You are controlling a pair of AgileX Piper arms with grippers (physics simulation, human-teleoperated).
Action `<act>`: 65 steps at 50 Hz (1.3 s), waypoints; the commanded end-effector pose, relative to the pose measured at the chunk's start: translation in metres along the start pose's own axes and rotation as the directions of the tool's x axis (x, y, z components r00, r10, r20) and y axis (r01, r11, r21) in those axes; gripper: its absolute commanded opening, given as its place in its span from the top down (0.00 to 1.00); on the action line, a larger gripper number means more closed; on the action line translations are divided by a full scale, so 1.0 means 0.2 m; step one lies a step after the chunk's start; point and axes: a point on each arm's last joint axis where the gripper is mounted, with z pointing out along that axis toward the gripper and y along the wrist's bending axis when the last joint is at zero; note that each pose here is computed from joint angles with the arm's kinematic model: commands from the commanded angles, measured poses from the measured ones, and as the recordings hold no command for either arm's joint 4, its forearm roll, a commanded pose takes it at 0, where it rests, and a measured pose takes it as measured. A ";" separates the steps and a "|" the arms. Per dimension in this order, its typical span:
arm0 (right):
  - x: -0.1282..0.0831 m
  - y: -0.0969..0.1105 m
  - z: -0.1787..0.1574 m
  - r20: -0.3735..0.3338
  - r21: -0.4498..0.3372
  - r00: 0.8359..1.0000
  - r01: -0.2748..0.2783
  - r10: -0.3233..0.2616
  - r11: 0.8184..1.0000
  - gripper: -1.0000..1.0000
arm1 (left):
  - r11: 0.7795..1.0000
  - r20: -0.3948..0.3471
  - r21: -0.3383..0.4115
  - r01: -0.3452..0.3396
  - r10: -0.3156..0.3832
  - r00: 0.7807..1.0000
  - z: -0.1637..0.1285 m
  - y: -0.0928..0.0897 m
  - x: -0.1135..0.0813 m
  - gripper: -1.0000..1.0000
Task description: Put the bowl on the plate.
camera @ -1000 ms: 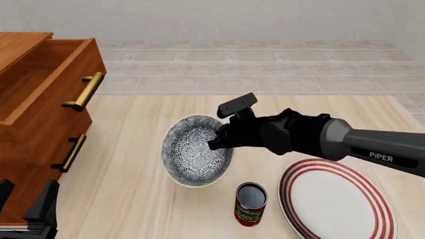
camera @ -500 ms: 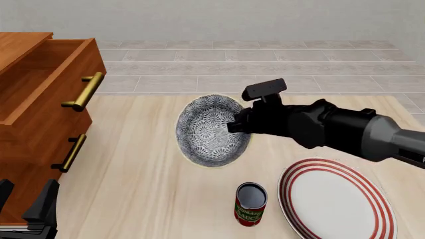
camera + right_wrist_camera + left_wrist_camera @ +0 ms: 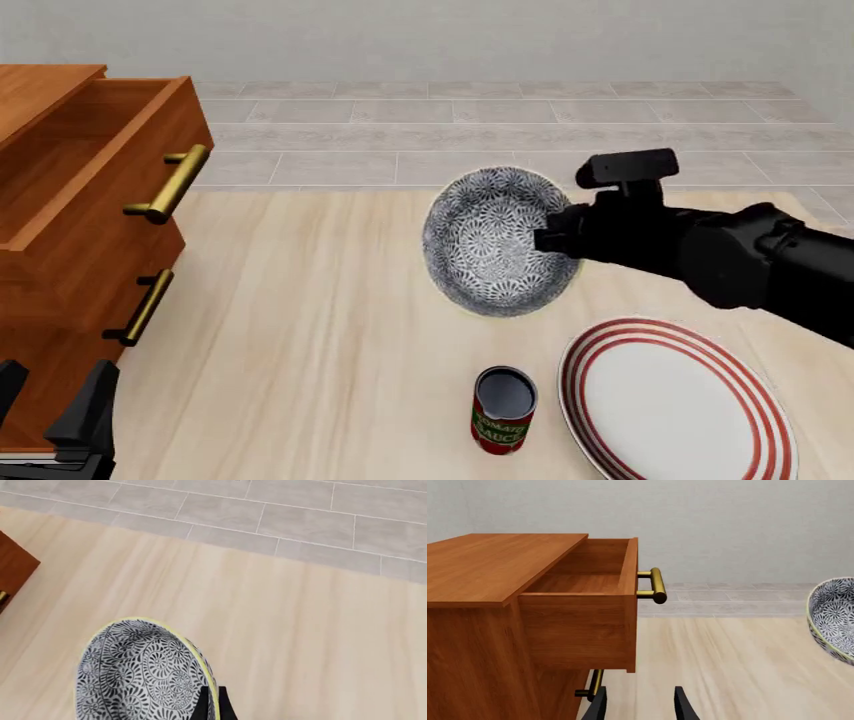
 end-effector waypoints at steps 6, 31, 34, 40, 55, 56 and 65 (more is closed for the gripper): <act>0.04 -0.15 -0.18 0.025 0.085 0.997 -0.072 0.070 0.994 1.00 | 1.000 0.000 0.000 0.000 0.000 1.000 0.00 0.00 0.00 0.00; 0.21 -0.26 -0.42 0.032 0.185 0.988 -0.156 0.152 0.970 1.00 | 1.000 0.000 0.000 0.000 0.000 1.000 0.00 0.00 0.00 0.00; 0.24 -0.28 -0.46 0.036 0.202 0.985 -0.172 0.168 0.964 1.00 | 1.000 0.000 0.000 0.000 0.000 1.000 0.00 0.00 0.00 0.00; 0.30 -0.31 -0.53 0.046 0.241 0.979 -0.203 0.198 0.949 1.00 | 1.000 0.000 0.000 0.000 0.000 1.000 0.00 0.00 0.00 0.00; 0.41 -0.33 -0.62 0.058 0.294 0.968 -0.250 0.244 0.922 1.00 | 1.000 0.000 0.000 0.000 0.000 1.000 0.00 0.00 0.00 0.00; 0.42 -0.33 -0.63 0.058 0.297 0.967 -0.253 0.247 0.921 1.00 | 1.000 0.000 0.000 0.000 0.000 1.000 0.00 0.00 0.00 0.00; 0.49 -0.34 -0.65 0.062 0.318 0.959 -0.282 0.277 0.905 1.00 | 1.000 0.000 0.000 0.000 0.000 1.000 0.00 0.00 0.00 0.00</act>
